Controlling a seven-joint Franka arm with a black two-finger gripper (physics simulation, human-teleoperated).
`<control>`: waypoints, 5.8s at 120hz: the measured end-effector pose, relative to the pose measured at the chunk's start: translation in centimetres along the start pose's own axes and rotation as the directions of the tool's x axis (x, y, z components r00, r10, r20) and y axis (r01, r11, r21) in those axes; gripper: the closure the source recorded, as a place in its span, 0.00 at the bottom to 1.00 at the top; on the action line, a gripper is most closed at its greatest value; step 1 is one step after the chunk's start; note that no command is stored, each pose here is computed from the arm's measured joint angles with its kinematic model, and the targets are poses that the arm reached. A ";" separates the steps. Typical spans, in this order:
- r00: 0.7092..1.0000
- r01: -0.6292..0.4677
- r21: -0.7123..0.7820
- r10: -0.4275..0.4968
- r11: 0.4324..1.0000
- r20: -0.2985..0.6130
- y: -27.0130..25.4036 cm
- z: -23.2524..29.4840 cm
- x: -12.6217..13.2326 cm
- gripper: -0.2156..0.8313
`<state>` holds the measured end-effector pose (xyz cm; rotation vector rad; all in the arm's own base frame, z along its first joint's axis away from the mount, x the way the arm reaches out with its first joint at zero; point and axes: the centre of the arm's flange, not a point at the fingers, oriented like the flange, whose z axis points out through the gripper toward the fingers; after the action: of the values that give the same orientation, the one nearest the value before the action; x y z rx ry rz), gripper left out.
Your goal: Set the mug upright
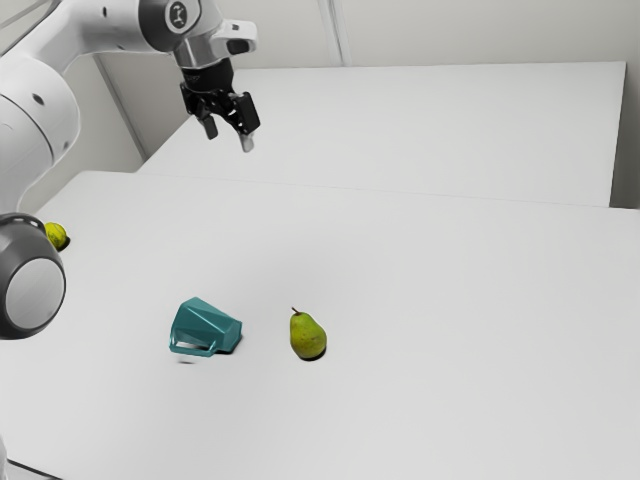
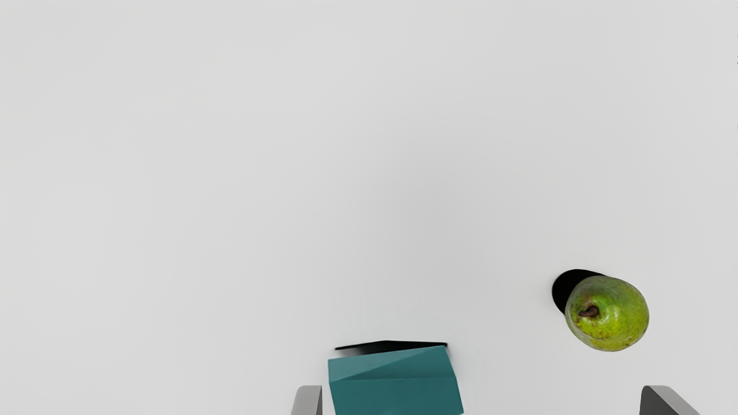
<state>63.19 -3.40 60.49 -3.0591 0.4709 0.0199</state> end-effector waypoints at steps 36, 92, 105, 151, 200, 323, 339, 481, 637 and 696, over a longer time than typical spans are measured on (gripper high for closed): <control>1.000 0.023 -0.002 -0.023 1.000 0.021 -1.3 -0.1 -0.9 0.21; 0.917 0.392 -0.360 -0.328 0.847 0.225 -8.8 13.7 -16.5 0.21; 0.899 0.437 -0.431 -0.362 0.790 0.247 -9.9 16.3 -20.4 0.21; 0.878 0.472 -0.570 -0.420 0.673 0.232 -12.8 22.9 -26.2 0.21; 0.888 0.393 -0.645 -0.452 0.655 0.081 -13.7 27.2 -22.2 0.21; 0.934 0.176 -0.756 -0.349 0.630 -0.074 -13.3 31.9 -21.2 0.21; 0.936 0.158 -0.775 -0.342 0.613 -0.080 -13.0 32.0 -21.3 0.21; 0.934 0.075 -0.825 -0.329 0.561 -0.139 -10.9 31.4 -21.1 0.91; 0.969 -0.230 -0.067 0.223 0.971 -0.107 -1.2 24.5 -7.3 0.95; 0.979 -0.164 -0.066 0.155 0.984 -0.129 -0.3 26.2 -9.1 0.95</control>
<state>54.50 0.89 34.48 -3.0998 0.7398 -0.1507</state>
